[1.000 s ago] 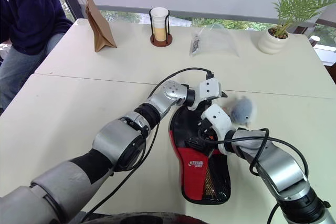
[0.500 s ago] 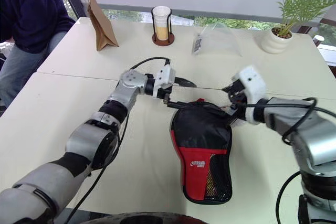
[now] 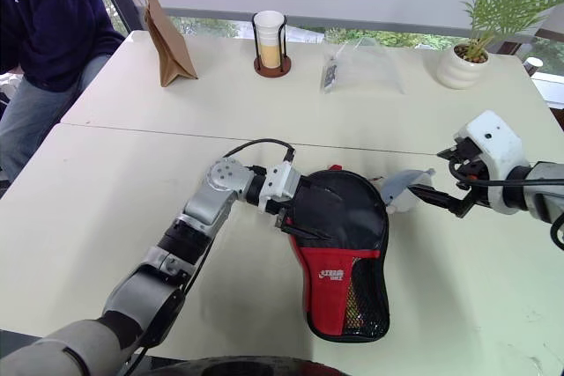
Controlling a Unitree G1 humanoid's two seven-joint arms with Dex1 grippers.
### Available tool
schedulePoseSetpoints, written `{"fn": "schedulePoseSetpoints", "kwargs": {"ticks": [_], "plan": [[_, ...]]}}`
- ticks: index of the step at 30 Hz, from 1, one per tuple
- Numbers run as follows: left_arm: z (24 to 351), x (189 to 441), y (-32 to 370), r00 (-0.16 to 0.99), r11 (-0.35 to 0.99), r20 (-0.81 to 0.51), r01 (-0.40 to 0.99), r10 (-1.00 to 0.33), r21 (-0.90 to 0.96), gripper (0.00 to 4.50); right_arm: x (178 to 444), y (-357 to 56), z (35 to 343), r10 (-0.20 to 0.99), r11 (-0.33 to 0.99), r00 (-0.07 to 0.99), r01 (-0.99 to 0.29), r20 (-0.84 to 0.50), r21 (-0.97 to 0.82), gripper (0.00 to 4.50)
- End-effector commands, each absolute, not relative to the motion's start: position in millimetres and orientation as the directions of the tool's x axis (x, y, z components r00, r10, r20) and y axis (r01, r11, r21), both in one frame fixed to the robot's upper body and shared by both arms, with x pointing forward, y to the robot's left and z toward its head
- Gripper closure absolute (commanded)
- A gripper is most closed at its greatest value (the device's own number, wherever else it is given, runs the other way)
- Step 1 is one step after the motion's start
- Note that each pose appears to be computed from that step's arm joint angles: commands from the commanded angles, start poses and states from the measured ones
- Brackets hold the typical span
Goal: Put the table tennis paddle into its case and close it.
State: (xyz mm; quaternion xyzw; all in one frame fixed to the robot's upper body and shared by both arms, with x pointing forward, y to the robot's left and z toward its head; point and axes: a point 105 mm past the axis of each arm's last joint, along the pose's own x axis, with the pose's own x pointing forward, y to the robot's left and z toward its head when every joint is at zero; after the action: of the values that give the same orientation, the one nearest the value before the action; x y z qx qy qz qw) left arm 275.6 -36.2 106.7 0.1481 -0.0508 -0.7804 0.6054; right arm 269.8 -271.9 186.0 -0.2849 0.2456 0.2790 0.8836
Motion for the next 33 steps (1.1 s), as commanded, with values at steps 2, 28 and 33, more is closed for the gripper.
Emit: {"fn": "schedulePoseSetpoints", "kwargs": {"ticks": [2,28,33], "plan": [[88,276,-45,-0.156,-0.199,-0.187,0.951,-0.97,0.235,0.63,279,-279,185,0.358,0.569,0.684,-0.699,-0.635,-0.433,0.0],[50,282,-53,-0.055,-0.092,-0.241,0.985,-0.969,0.147,0.58,299,-270,139,0.355,0.258,0.416,-0.904,-0.837,-0.34,4.33],[47,281,-53,-0.06,-0.096,-0.254,0.986,-0.965,0.134,0.58,286,-274,136,0.359,0.294,0.398,-0.907,-0.844,-0.302,4.49]]}}
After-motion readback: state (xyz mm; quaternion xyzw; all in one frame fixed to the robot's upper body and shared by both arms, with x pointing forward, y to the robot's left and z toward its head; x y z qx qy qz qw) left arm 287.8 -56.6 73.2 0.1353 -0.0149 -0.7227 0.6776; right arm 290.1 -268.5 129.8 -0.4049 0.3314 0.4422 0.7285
